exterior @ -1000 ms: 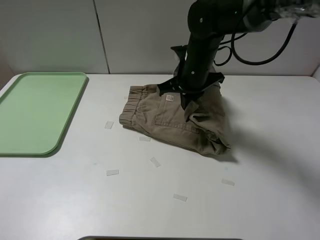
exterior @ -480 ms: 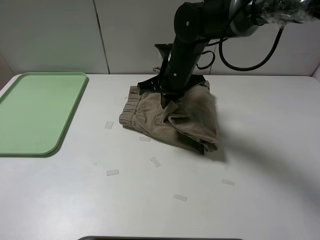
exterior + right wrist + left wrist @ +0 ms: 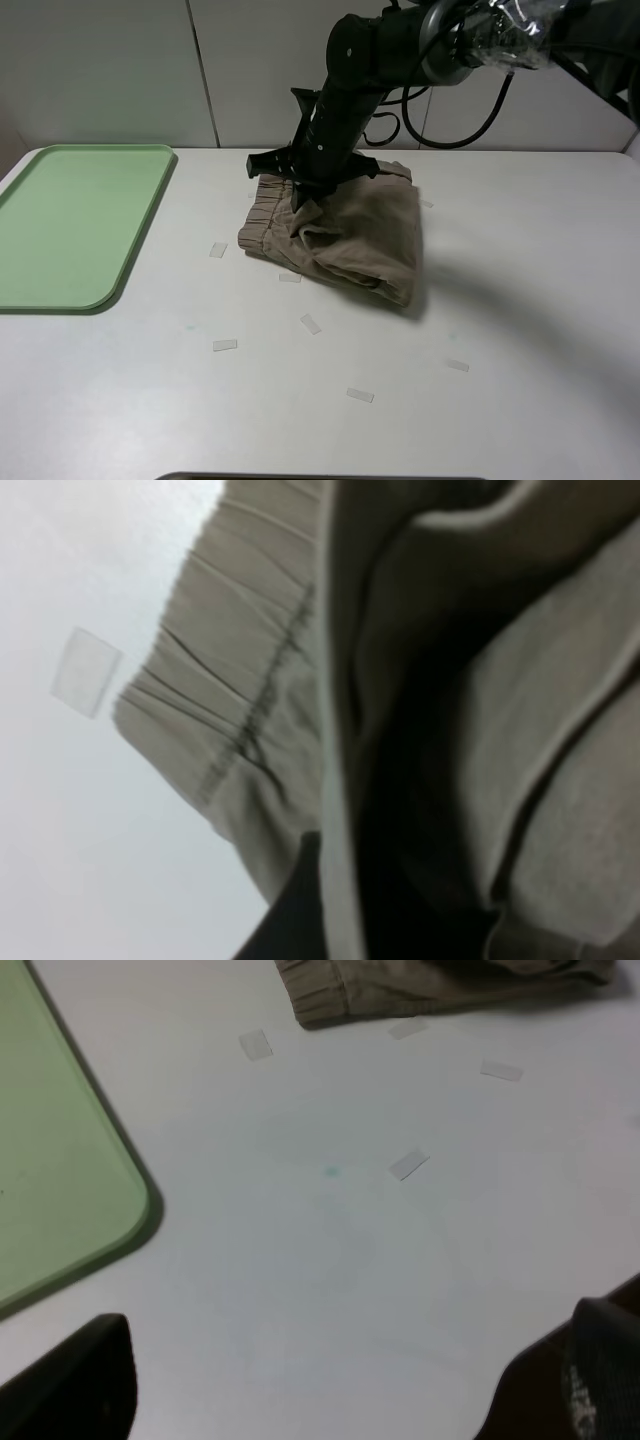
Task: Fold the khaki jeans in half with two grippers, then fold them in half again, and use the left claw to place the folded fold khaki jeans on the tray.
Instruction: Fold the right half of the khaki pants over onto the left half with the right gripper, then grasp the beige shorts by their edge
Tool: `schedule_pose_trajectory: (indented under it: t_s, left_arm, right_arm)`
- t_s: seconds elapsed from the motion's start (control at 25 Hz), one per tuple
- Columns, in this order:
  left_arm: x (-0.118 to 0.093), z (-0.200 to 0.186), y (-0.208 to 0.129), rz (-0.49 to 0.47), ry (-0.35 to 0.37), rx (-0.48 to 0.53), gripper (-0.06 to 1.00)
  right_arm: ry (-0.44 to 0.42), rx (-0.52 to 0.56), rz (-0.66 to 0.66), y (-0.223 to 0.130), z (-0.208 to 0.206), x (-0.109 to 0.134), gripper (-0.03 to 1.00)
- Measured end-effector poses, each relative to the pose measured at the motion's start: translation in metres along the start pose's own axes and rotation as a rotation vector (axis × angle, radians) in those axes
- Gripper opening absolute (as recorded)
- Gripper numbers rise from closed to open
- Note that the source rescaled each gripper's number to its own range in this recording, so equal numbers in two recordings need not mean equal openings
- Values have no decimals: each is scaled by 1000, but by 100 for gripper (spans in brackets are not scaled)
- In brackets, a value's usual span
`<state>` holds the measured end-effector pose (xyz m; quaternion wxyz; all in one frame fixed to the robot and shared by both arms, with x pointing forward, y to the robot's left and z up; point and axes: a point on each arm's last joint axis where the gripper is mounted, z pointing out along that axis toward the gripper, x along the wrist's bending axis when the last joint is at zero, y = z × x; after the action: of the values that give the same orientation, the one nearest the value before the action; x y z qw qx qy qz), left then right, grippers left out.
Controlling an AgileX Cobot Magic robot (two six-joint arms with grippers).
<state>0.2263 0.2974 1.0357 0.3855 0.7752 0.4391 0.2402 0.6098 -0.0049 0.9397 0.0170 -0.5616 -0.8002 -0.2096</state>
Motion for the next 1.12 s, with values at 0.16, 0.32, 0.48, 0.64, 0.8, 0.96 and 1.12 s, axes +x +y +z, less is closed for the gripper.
schedule_pose_trajectory:
  t_s: [0.16, 0.32, 0.48, 0.64, 0.8, 0.96, 1.12]
  left_arm:
    - [0, 0, 0, 20, 2, 0, 84]
    - [0, 0, 0, 31, 4, 1, 84]
    - [1, 0, 0, 38, 16, 3, 84]
    - [2, 0, 0, 42, 17, 3, 84]
    - [2, 0, 0, 44, 19, 3, 84]
    - [2, 0, 0, 45, 19, 3, 84]
    - [2, 0, 0, 45, 19, 3, 84]
  right_arm:
    - [33, -50, -43, 4, -1, 11, 8]
    - [76, -103, -190, 8, -6, 29, 57]
    - [84, -153, -314, 13, -10, 37, 94]
    - [76, -159, -345, 14, -10, 37, 99]
    - [14, -149, -390, 17, -18, 24, 100]
    - [-89, -108, -393, 23, -36, -6, 100]
    - [-156, -53, -313, 25, -51, -35, 100]
